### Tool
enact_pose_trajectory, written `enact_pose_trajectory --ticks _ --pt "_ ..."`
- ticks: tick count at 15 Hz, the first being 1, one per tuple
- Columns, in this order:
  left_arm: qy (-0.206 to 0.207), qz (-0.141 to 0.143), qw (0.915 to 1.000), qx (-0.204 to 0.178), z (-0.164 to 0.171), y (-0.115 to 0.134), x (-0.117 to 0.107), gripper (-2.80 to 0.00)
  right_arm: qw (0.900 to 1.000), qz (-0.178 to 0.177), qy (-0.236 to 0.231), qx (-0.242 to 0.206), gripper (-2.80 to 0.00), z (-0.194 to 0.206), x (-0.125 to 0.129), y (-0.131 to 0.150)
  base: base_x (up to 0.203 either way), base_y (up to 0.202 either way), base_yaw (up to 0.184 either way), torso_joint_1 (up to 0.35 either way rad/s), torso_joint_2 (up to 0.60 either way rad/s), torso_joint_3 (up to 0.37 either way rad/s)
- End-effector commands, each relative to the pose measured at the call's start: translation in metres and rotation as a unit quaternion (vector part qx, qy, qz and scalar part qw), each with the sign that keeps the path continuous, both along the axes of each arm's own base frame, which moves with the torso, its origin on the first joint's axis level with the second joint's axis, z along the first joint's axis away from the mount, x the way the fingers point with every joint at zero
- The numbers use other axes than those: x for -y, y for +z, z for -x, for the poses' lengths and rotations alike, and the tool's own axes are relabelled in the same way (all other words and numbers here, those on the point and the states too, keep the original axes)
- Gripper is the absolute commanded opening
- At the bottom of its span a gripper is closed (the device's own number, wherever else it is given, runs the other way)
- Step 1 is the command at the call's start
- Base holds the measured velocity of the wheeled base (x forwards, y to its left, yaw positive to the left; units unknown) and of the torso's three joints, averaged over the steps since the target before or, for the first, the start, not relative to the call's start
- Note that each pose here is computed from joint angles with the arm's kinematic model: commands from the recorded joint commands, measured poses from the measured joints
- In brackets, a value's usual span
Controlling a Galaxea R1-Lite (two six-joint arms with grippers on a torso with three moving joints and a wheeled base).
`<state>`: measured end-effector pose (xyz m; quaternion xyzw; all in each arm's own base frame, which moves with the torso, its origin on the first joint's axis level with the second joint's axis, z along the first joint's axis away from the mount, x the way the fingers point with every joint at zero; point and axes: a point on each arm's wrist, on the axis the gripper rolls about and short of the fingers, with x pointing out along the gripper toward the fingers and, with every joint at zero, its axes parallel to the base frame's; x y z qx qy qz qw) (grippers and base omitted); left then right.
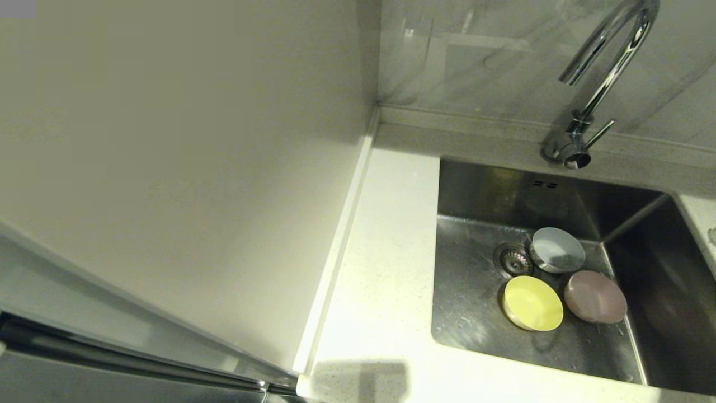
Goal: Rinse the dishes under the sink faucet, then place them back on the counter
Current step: Turn on the faucet
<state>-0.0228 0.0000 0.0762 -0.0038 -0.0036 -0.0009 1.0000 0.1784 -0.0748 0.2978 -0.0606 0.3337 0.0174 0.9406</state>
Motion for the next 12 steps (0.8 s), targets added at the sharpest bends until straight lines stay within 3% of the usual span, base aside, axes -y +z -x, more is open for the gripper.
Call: enact_pose_trajectory --ticks 1,3,5,9,10,12 --pt "0.000 0.000 1.0000 -0.001 0.000 -0.001 0.000 -2.80 0.999 -0.035 -0.020 0.011 -2.80 -0.006 0.000 0.012 0.000 0.000 0.000 0.000 0.00 0.000" --pt "0.000 0.000 1.0000 -0.001 0.000 -0.001 0.000 -2.80 0.997 -0.076 -0.012 0.029 -2.80 -0.017 -0.007 0.028 0.000 0.000 0.000 0.000 0.00 0.000" --pt "0.000 0.000 1.0000 -0.001 0.000 -0.001 0.000 -2.80 0.994 -0.095 -0.002 0.050 -2.80 -0.024 -0.015 0.042 0.000 0.000 0.000 0.000 0.00 0.000" --pt "0.000 0.000 1.0000 -0.001 0.000 -0.001 0.000 -2.80 0.992 -0.097 0.052 0.067 -2.80 -0.023 -0.038 0.051 0.000 0.000 0.000 0.000 0.00 0.000" --pt "0.000 0.000 1.0000 -0.001 0.000 -0.001 0.000 -2.80 0.989 -0.096 0.070 0.086 -2.80 -0.033 -0.045 0.055 0.000 0.000 0.000 0.000 0.00 0.000" --pt "0.000 0.000 1.0000 -0.001 0.000 -0.001 0.000 -2.80 0.976 -0.100 0.097 0.167 -2.80 -0.064 -0.055 0.067 0.000 0.000 0.000 0.000 0.00 0.000"
